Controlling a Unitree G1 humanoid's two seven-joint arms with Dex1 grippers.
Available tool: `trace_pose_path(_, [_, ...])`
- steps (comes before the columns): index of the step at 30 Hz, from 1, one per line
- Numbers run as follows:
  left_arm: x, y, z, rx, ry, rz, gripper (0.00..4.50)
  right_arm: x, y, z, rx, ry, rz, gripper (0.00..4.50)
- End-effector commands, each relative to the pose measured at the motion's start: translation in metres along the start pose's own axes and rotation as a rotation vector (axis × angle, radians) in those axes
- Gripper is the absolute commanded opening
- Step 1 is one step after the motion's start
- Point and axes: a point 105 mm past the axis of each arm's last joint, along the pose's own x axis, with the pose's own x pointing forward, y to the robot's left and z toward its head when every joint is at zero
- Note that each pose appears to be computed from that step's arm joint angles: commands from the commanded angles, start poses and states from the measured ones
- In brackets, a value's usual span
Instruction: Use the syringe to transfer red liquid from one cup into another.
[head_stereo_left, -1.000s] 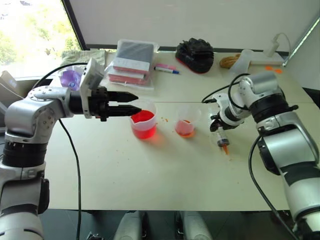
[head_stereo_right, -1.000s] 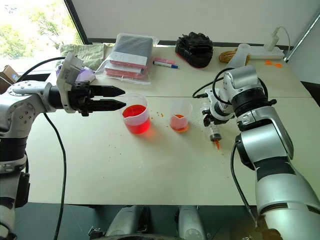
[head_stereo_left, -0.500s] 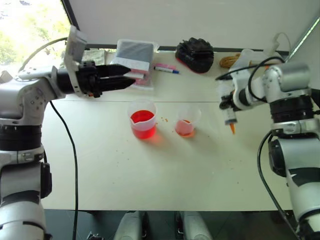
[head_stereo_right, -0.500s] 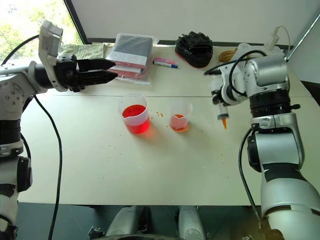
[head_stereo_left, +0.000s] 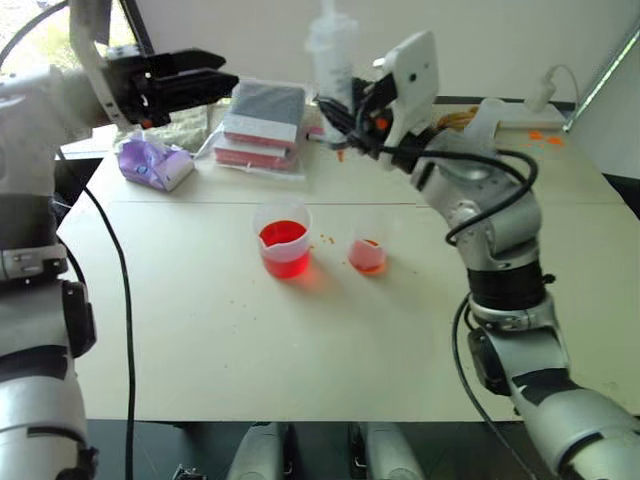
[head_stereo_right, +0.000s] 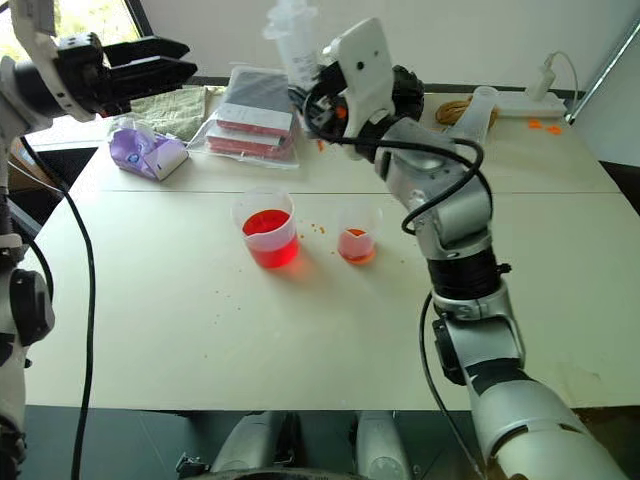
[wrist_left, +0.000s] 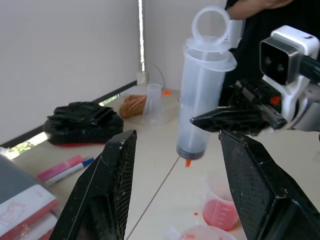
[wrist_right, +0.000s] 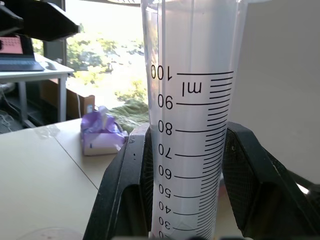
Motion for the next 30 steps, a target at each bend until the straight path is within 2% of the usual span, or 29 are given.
trace_pose_path(1, [-0.013,-0.002,0.029,0.068,-0.048,0.018,2.74,0.003,0.016,0.016,0.077,-0.087,0.066,1.34])
trace_pose_path(7, [-0.020,-0.004,0.037,0.056,-0.048,0.025,2.74,0.007,0.043,-0.003,0.221,-0.051,0.132,1.34])
trace_pose_path(14, [-0.009,-0.014,0.030,0.049,-0.009,-0.024,2.74,0.000,0.059,-0.051,0.260,0.022,0.109,1.34])
trace_pose_path(18, [0.001,-0.025,0.016,0.012,0.023,-0.082,2.74,-0.002,0.066,-0.068,0.211,0.024,0.098,1.34])
trace_pose_path(30, [0.007,-0.048,-0.026,-0.076,0.098,-0.141,2.74,-0.002,0.069,-0.089,0.122,0.006,0.052,1.34])
